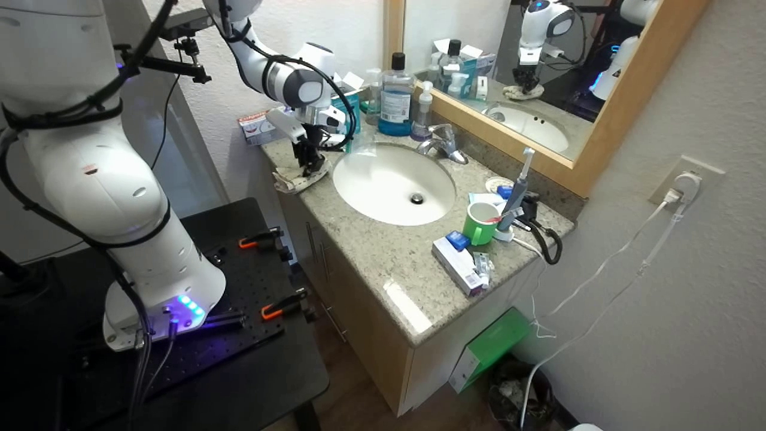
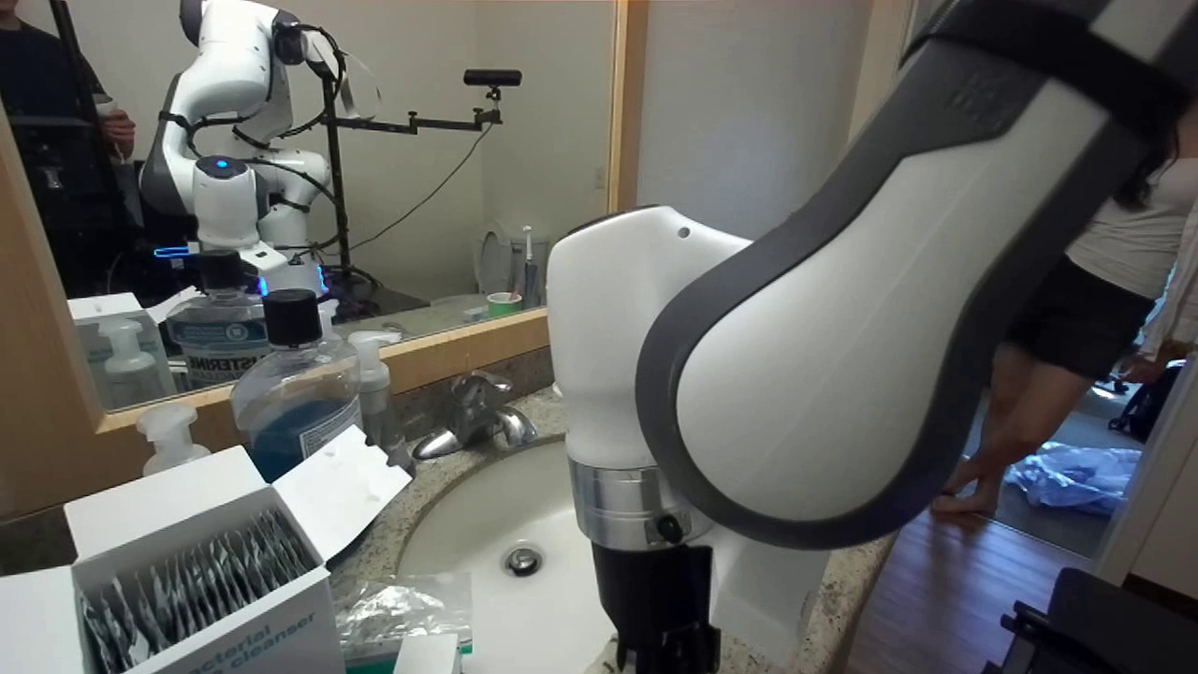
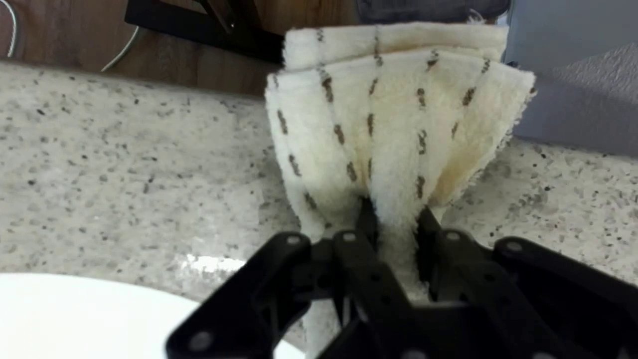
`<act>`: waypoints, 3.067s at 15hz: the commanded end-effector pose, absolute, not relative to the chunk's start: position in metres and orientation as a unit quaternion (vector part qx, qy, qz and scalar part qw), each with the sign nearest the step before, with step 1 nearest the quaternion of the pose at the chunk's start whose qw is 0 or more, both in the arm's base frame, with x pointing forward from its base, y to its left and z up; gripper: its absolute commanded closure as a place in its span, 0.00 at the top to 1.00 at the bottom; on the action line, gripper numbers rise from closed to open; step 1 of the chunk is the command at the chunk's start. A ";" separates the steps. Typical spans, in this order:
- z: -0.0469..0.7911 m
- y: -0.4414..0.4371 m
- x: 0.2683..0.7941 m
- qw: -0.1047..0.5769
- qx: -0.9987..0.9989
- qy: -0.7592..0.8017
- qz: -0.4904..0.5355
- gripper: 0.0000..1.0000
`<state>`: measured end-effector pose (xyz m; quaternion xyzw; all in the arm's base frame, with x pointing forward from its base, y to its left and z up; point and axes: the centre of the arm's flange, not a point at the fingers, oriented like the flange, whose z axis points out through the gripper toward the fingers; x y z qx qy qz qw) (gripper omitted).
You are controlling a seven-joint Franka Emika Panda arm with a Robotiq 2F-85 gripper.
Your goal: Use the cloth to wipe the counter
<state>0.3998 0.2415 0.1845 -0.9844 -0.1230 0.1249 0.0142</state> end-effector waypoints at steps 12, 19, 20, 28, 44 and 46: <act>0.181 0.295 0.402 -0.002 -0.972 -0.172 0.159 0.05; 0.176 0.312 0.409 0.014 -0.974 -0.169 0.151 0.05; 0.175 0.315 0.410 0.009 -0.974 -0.172 0.150 0.05; 0.175 0.332 0.439 0.008 -0.972 -0.179 0.150 0.05; 0.165 0.356 0.513 -0.017 -0.970 -0.166 0.175 0.05; 0.164 0.356 0.517 -0.017 -0.970 -0.166 0.176 0.05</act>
